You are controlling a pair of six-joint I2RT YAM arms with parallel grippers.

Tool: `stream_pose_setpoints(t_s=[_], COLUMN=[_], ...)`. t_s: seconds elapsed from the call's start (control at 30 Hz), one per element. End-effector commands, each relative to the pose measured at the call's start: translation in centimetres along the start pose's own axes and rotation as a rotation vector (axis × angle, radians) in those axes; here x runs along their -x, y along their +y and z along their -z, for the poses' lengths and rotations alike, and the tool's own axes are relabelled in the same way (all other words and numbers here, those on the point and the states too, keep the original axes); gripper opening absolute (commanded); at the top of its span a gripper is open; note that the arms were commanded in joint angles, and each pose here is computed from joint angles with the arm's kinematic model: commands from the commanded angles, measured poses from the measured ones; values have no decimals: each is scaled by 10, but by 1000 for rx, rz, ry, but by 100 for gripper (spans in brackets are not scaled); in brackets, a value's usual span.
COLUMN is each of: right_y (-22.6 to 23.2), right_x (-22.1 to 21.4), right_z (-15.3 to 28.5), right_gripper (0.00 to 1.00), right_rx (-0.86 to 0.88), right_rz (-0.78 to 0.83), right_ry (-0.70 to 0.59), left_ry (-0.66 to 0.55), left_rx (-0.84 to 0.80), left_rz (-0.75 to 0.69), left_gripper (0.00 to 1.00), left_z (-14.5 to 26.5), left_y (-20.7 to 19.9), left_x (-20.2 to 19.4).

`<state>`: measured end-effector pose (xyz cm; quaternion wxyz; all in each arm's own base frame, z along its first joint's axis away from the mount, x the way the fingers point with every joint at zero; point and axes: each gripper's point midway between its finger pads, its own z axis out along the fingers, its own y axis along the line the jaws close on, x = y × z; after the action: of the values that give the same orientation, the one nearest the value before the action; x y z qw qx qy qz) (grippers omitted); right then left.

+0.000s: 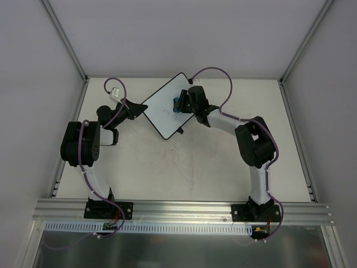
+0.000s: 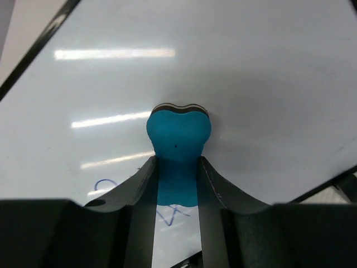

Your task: Erase the whiteboard

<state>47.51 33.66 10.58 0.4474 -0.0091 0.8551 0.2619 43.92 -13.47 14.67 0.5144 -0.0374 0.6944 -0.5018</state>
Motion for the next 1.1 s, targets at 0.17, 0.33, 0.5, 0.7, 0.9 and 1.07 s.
stream_pose_setpoints(t_s=[0.17,0.33,0.5,0.7,0.9,1.07], right_y=[85,106,113,100,100,100], right_x=[-17,-28,-34,-27,-28,-25], right_z=[12,13,13,7,6,9], right_gripper=[0,1,1,0,0,0], right_rx=[270,310,308,220,231,228], right_rz=[177,266,301,279,307,309], right_ry=[76,110,126,103,94,87], left_ry=[12,12,12,14,18,13], left_rx=[-74,-76,-74,-78,-84,-91], left_rz=[-110,-111,-113,-113,-104,-107], left_gripper=[0,0,0,0,0,0], left_z=[-1,-2,-1,-2,-4,-3], left_y=[-13,-13,-13,-14,-15,-18], left_x=[-1,-1,-1,-1,1,3])
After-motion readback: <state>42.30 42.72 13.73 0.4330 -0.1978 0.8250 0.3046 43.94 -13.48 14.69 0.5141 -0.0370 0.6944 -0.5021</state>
